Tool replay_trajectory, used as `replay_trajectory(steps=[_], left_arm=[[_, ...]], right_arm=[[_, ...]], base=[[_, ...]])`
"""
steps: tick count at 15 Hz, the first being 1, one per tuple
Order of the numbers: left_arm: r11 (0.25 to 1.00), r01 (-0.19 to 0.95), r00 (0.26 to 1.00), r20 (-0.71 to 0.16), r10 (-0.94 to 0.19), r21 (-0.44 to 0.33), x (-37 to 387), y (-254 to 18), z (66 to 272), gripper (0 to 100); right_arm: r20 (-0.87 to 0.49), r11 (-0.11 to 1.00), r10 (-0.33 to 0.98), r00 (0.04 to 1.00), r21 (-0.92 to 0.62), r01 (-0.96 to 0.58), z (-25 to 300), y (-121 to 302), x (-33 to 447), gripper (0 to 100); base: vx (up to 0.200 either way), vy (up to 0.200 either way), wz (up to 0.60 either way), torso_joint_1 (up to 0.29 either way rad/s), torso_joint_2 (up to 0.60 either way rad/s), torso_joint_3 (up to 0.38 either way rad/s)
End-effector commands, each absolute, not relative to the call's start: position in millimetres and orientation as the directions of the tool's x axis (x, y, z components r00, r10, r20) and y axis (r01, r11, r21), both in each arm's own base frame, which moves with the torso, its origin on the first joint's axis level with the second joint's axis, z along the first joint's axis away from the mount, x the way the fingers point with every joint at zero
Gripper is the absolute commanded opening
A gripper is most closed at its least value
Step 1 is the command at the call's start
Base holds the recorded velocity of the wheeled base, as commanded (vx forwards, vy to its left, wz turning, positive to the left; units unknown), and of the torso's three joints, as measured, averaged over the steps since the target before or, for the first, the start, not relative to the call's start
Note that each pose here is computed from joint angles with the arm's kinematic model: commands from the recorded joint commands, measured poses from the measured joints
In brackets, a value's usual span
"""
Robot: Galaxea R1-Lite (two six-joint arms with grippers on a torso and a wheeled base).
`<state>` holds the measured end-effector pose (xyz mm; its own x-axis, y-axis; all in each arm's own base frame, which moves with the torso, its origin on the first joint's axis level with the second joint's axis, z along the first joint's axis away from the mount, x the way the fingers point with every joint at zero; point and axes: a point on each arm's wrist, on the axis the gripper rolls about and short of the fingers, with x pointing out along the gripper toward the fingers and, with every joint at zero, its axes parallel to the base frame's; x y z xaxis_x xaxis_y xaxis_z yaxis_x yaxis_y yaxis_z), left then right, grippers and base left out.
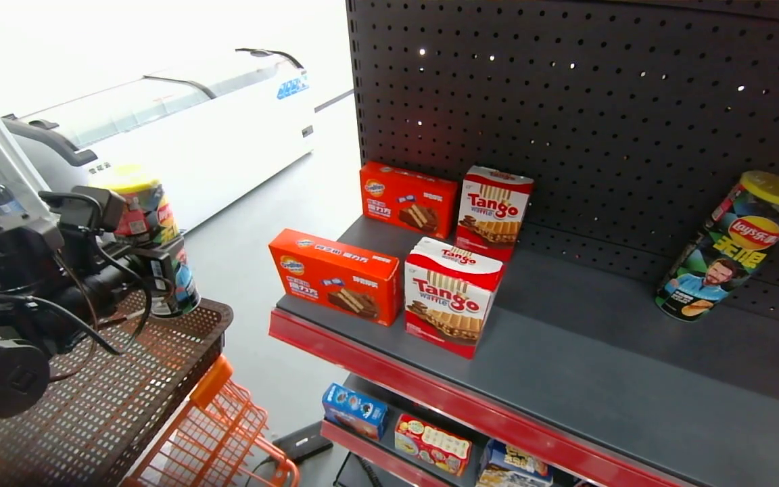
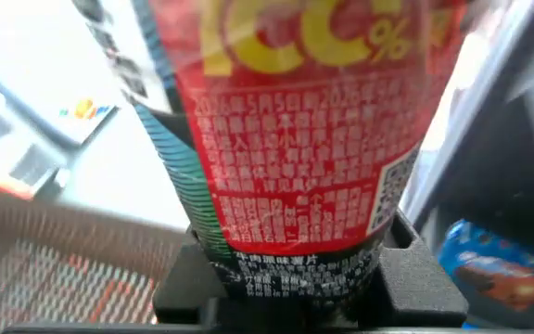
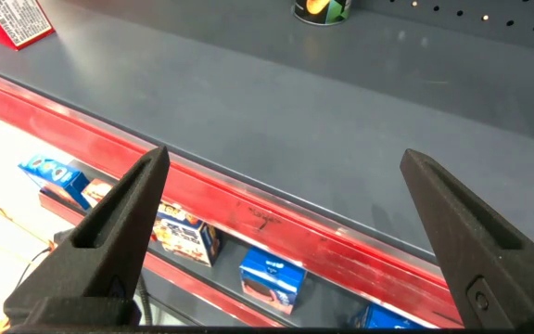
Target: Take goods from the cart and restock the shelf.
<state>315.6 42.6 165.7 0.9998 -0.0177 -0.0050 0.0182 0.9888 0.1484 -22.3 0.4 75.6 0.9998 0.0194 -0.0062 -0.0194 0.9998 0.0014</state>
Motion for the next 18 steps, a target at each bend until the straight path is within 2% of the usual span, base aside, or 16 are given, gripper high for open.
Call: replay_trajectory(steps=[1,3,5,6,8,10,12,13,18], left_arm=[[0.984,0.057,0.989,0.124,-0.079,0.172,299,34,208,0],[0.980,0.104,0.981,0.144,-0.129,0.169,287,15,225,0],[0.983,0.110,0.990,0.068,-0.121,0.146,265,10,241,0],[0.979,0.145,0.987,0.047,-0.153,0.143,254,3,249,0],[0.944,0.303,0.950,0.042,-0.311,0.132,237,-19,257,0],[0.884,0.457,0.885,0.053,-0.463,0.102,234,-31,261,0],[0.866,0.490,0.866,0.060,-0.497,0.097,230,-33,263,0],[0.818,0.566,0.817,0.063,-0.573,0.101,223,-42,263,0],[0.767,0.638,0.763,0.079,-0.642,0.074,220,-58,268,0]], right_arm=[[-0.006,1.000,0.020,1.000,0.002,-0.020,76,0,-22,100],[-0.006,1.000,0.018,1.000,0.002,-0.018,76,0,-22,100],[-0.006,1.000,0.020,1.000,0.000,-0.020,76,0,-22,100],[-0.006,1.000,0.020,1.000,0.002,-0.020,76,0,-22,100],[-0.006,1.000,0.020,1.000,0.002,-0.020,76,0,-22,100],[-0.006,1.000,0.020,1.000,0.002,-0.020,76,0,-22,100],[-0.006,1.000,0.020,1.000,0.002,-0.020,76,0,-22,100],[-0.006,1.000,0.020,1.000,0.002,-0.020,76,0,-22,100],[-0.006,1.000,0.020,1.000,0.002,-0.020,76,0,-22,100]], base=[[0.000,0.000,0.00,0.000,0.00,0.000],[0.000,0.000,0.00,0.000,0.00,0.000],[0.000,0.000,0.00,0.000,0.00,0.000],[0.000,0.000,0.00,0.000,0.00,0.000],[0.000,0.000,0.00,0.000,0.00,0.000],[0.000,0.000,0.00,0.000,0.00,0.000],[0.000,0.000,0.00,0.000,0.00,0.000],[0.000,0.000,0.00,0.000,0.00,0.000],[0.000,0.000,0.00,0.000,0.00,0.000]])
